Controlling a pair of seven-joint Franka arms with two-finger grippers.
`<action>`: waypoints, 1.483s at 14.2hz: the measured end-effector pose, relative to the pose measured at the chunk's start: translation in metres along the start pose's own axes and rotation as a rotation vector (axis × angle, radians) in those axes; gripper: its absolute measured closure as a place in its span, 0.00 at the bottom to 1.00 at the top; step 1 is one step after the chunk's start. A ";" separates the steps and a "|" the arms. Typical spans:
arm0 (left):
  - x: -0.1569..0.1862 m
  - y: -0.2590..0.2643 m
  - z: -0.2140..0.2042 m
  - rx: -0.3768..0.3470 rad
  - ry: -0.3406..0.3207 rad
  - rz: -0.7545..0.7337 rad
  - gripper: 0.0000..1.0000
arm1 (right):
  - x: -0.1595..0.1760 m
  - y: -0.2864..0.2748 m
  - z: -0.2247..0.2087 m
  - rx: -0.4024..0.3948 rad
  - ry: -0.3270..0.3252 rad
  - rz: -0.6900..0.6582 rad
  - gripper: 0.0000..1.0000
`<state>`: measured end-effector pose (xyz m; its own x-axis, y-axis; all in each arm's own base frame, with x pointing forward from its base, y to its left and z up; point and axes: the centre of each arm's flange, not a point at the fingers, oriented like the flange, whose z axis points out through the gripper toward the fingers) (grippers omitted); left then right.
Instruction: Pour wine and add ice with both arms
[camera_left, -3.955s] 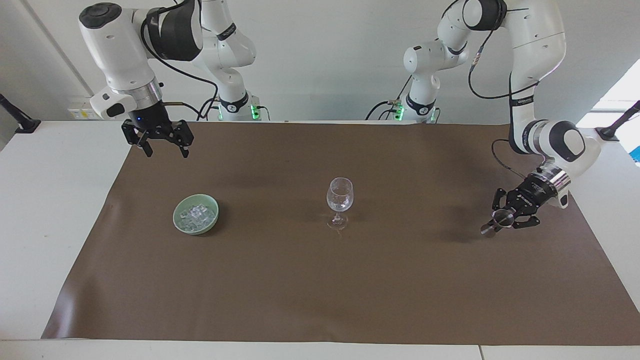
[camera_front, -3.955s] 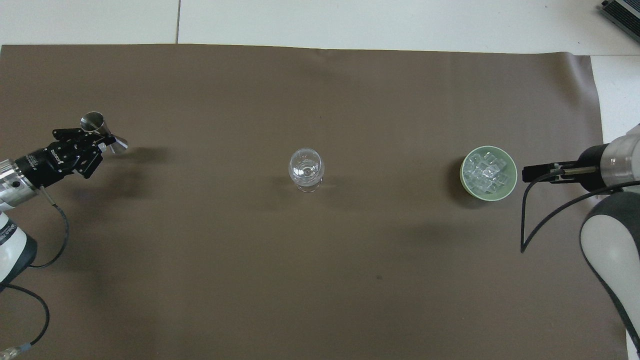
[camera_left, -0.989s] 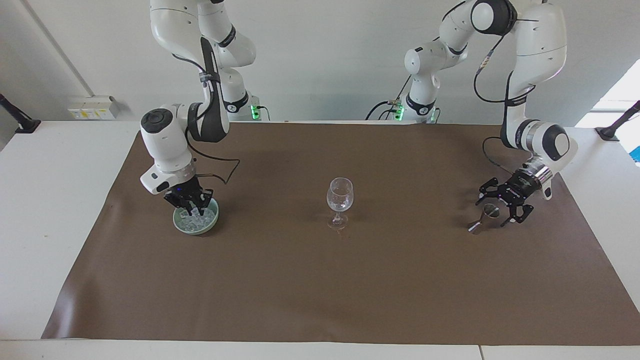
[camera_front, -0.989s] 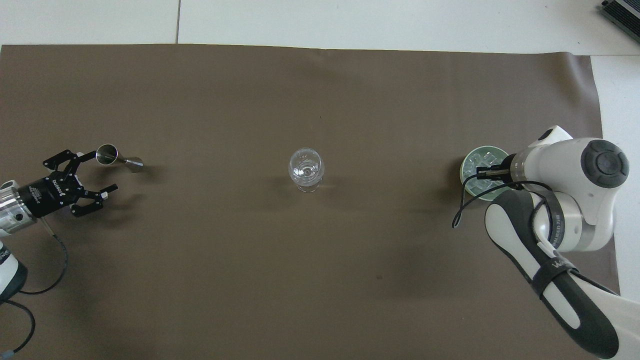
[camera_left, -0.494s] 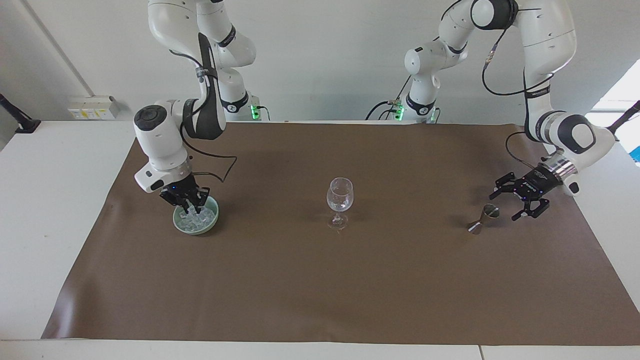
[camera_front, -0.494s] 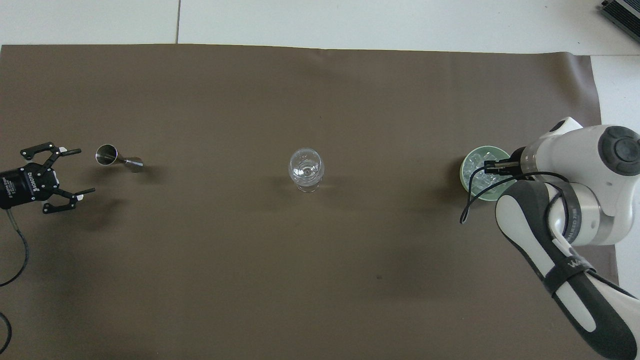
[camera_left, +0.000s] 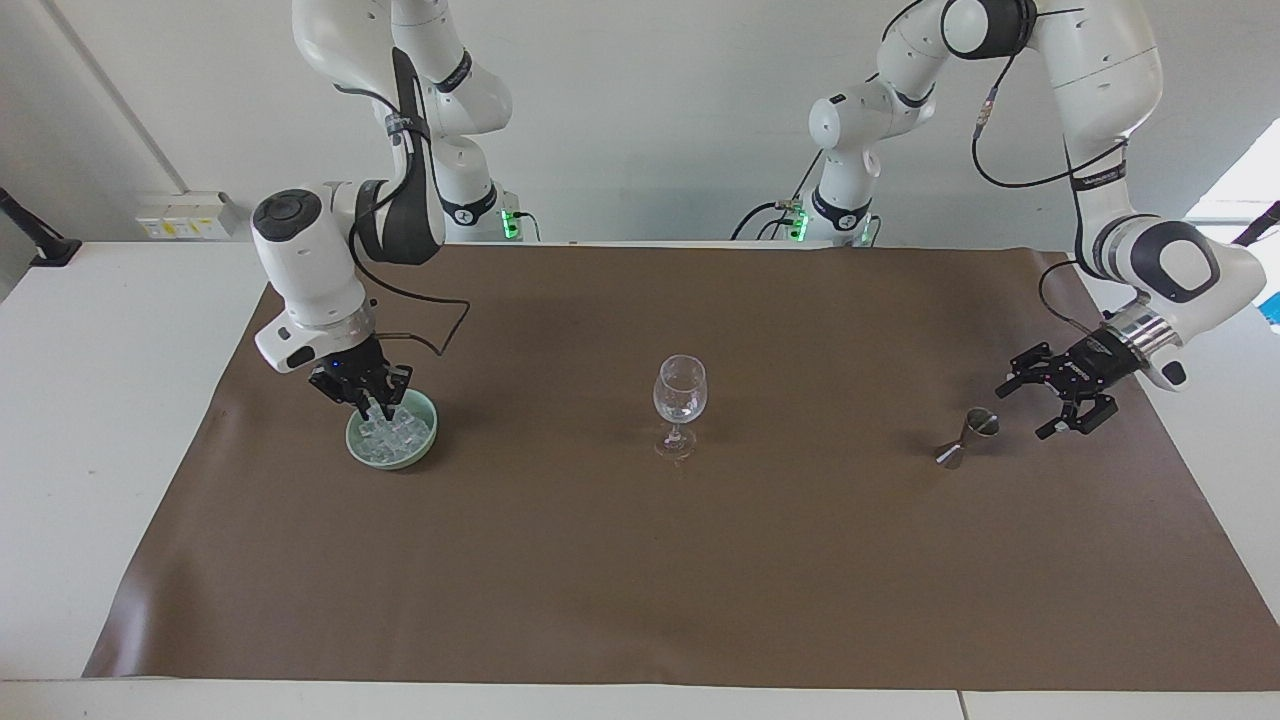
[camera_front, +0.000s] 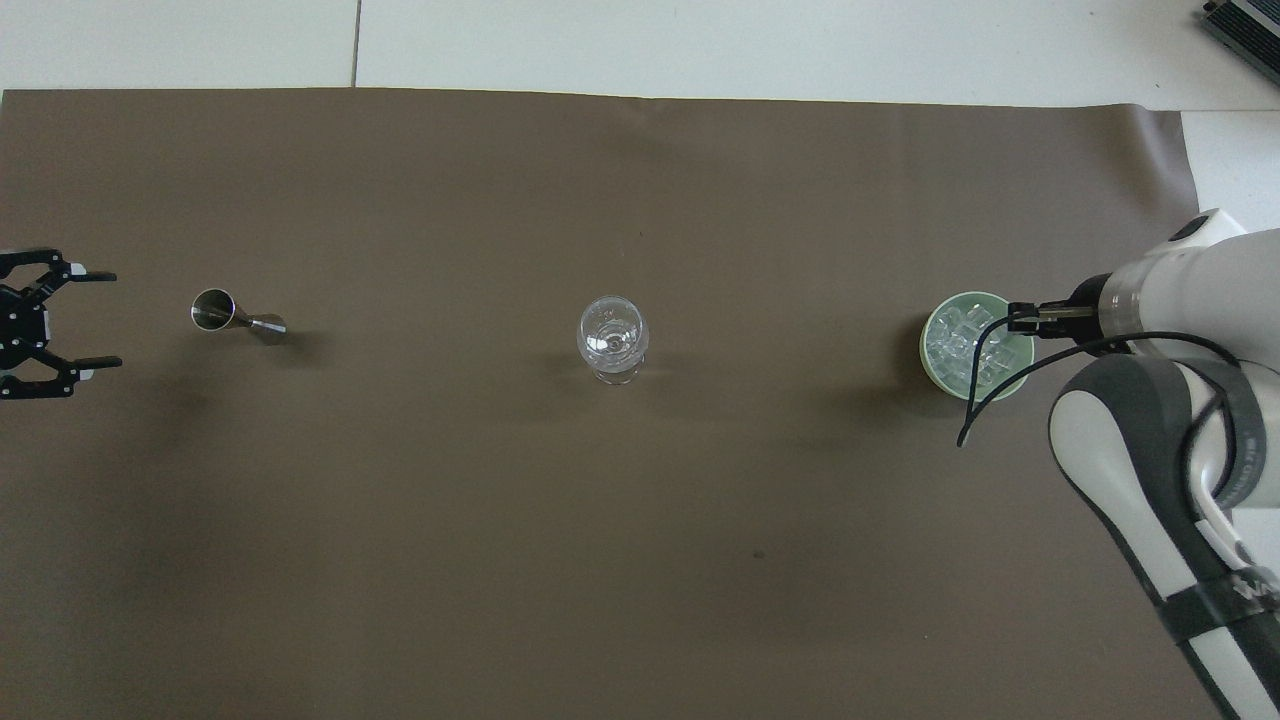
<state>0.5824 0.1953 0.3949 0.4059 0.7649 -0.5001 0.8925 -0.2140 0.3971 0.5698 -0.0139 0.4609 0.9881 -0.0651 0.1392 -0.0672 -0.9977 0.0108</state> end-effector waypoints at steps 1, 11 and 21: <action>-0.017 0.016 -0.007 0.033 0.035 0.064 0.00 | 0.002 -0.005 -0.018 0.002 -0.003 0.012 0.69; -0.193 0.145 -0.054 0.286 0.274 0.634 0.00 | -0.006 -0.156 -0.104 0.049 0.014 0.173 0.69; -0.283 0.151 -0.103 0.559 0.210 1.133 0.00 | -0.021 -0.286 -0.116 0.267 0.100 0.361 0.69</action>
<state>0.5817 0.0091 0.6758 0.9968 0.0586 0.0546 0.0518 -0.9916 0.1184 0.5527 0.2755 0.5701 0.8889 -0.4202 0.1825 -0.3536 -0.8825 -0.3101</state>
